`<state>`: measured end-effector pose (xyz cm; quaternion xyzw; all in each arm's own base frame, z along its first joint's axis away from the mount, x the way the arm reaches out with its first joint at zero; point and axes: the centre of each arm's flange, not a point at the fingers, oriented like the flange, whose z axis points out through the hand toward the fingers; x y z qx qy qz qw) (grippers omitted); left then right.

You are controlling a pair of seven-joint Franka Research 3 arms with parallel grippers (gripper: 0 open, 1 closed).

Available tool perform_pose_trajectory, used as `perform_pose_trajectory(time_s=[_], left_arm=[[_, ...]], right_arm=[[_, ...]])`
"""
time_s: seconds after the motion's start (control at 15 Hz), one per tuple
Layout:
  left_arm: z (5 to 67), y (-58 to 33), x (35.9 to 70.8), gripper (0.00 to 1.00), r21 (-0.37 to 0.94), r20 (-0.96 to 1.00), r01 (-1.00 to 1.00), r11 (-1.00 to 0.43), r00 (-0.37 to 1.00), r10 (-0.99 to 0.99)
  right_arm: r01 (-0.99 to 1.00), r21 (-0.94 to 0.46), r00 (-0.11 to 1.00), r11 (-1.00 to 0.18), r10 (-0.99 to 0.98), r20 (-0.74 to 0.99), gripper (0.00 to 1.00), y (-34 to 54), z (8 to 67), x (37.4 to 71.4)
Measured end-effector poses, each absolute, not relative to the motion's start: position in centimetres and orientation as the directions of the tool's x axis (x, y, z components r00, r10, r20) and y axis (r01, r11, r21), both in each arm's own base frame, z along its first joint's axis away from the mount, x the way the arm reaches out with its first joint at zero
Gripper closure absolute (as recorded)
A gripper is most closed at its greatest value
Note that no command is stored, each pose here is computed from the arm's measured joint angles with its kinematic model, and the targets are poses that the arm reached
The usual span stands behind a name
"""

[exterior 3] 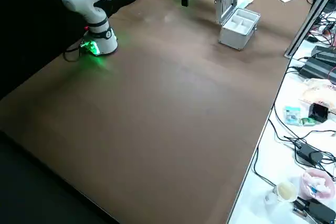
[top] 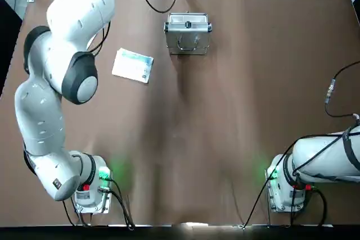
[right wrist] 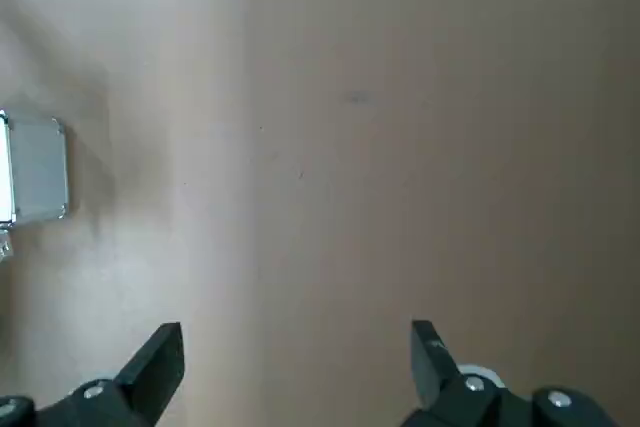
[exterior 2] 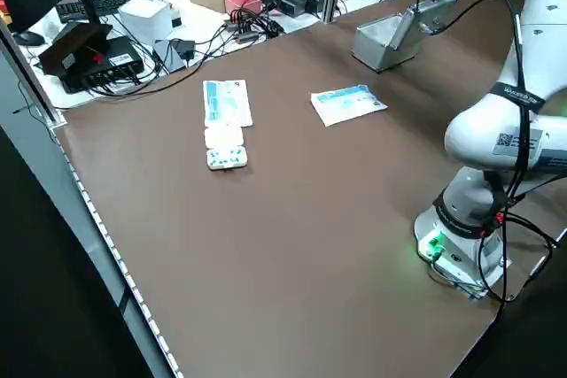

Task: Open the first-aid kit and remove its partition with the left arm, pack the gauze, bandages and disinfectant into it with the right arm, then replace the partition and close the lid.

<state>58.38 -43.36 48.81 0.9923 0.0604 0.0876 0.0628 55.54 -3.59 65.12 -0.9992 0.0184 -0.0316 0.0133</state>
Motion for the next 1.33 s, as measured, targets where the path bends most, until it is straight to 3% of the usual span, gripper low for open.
perform_pose_trajectory(time_s=[0.27,0.6,0.67,1.0,1.33], left_arm=[[50.1,-43.0,54.3,0.48,0.093,-0.077,0.092,-0.991,0.993,0.085],[49.6,-46.1,50.3,0.93,0.077,-0.160,0.013,-0.997,0.987,0.001],[48.8,-46.6,49.8,0.99,0.069,-0.174,0.003,-0.998,0.985,-0.010],[42.7,-48.3,49.8,0.99,0.027,-0.227,-0.018,-0.999,0.974,-0.023],[43.5,-47.4,53.7,0.99,0.095,-0.034,-0.032,-0.995,0.999,-0.035]], right_arm=[[-0.036,-0.028,0.997,-0.999,-0.037,0.063,0.00,-3.6,65.1,55.5],[-0.036,-0.028,0.997,-0.999,-0.037,0.062,0.00,-3.6,65.1,55.5],[-0.036,-0.028,0.997,-0.999,-0.037,0.062,0.00,-3.6,65.1,55.5],[-0.036,-0.028,0.997,-0.999,-0.037,0.062,0.00,-3.6,65.1,55.5],[-0.036,-0.028,0.997,-0.999,-0.037,0.062,0.00,-3.6,65.1,55.5]])
